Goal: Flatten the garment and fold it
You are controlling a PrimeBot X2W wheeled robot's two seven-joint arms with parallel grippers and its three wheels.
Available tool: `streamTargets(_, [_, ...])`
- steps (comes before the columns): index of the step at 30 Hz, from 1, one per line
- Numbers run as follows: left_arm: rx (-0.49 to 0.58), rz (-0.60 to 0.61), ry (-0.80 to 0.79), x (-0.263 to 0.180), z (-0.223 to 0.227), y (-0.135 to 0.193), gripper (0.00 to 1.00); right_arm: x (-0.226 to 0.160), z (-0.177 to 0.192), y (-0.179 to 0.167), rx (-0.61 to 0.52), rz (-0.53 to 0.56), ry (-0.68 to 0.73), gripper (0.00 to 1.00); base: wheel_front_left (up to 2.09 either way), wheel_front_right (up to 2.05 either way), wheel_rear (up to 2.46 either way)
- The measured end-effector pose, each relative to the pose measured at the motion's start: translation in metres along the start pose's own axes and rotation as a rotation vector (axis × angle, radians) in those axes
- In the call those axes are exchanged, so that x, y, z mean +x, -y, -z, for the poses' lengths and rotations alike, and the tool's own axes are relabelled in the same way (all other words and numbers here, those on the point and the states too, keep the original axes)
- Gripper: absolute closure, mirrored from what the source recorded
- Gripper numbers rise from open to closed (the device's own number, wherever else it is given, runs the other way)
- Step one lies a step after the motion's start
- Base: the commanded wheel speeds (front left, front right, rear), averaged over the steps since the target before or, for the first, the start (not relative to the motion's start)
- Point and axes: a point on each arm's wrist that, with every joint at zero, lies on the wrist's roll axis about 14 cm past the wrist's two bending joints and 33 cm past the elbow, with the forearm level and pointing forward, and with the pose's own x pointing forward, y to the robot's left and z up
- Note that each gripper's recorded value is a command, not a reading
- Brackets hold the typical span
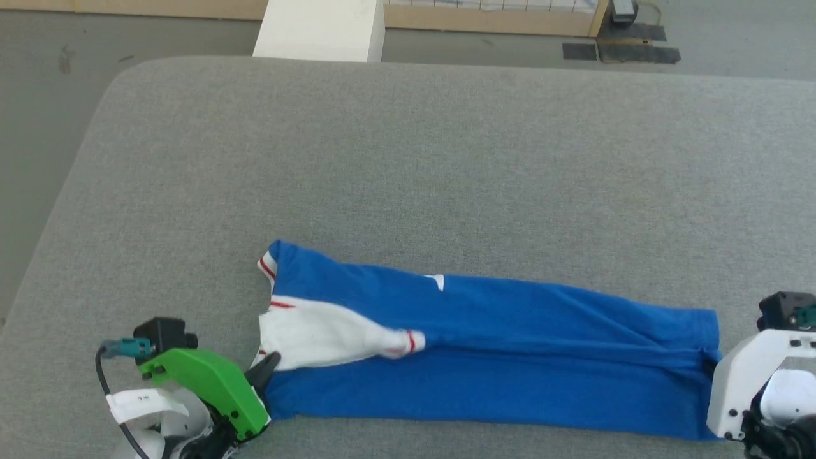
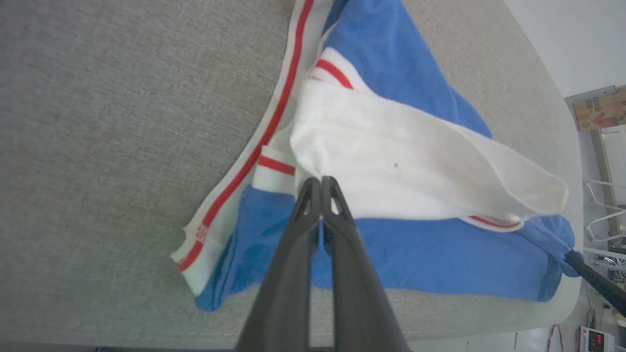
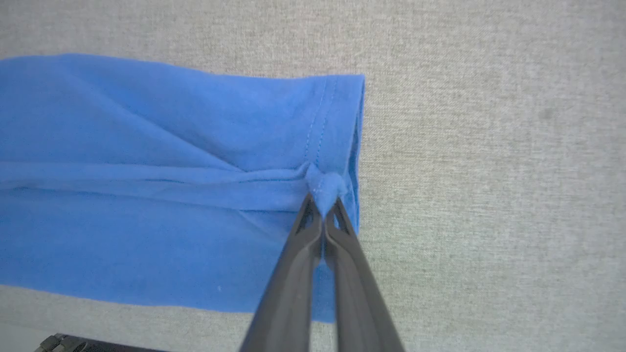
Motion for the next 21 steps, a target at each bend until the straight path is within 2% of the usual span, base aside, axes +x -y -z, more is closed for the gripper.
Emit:
streamTargets(1, [-0.006, -0.012, -0.005, 0.0, 0.002, -0.003, 0.86, 0.0, 0.002, -0.001, 0.003, -0.003, 0.003, 0.38, 0.0, 0.0, 0.0])
streamTargets(2, [-0.009, -0.022, -0.008, 0.0, 0.004, -0.006, 0.55, -0.001, 0.002, -0.002, 0.004, -0.006, 0.007, 0.0, 0.0, 0.0, 0.0])
streamTargets(3, [-0.007, -0.034, -0.008, -0.001, 0.004, -0.009, 0.12, -0.002, 0.003, -0.002, 0.004, -0.007, 0.013, 0.0, 0.0, 0.0, 0.0])
streamTargets(4, [-0.001, -0.04, -0.003, -0.002, 0.004, -0.011, 0.0, -0.004, 0.002, -0.001, 0.008, -0.006, 0.023, 0.0, 0.0, 0.0, 0.0])
streamTargets(10, [0.102, -0.128, 0.088, -0.02, -0.029, -0.026, 0.0, -0.03, -0.011, 0.02, 0.027, 0.015, 0.095, 0.0, 0.0, 0.0, 0.0])
streamTargets(13, [0.166, -0.148, 0.21, -0.031, -0.062, -0.025, 0.0, -0.043, -0.026, 0.036, 0.025, 0.055, 0.142, 0.0, 0.0, 0.0, 0.0])
streamTargets(17, [0.344, -0.127, 0.52, -0.053, -0.127, -0.004, 0.0, -0.05, -0.036, 0.052, 0.024, 0.097, 0.168, 0.0, 0.0, 0.0, 0.0])
streamTargets(21, [0.501, -0.014, 0.761, -0.067, -0.156, 0.029, 0.0, -0.04, -0.033, 0.051, -0.037, 0.09, 0.116, 0.0, 0.0, 0.0, 0.0])
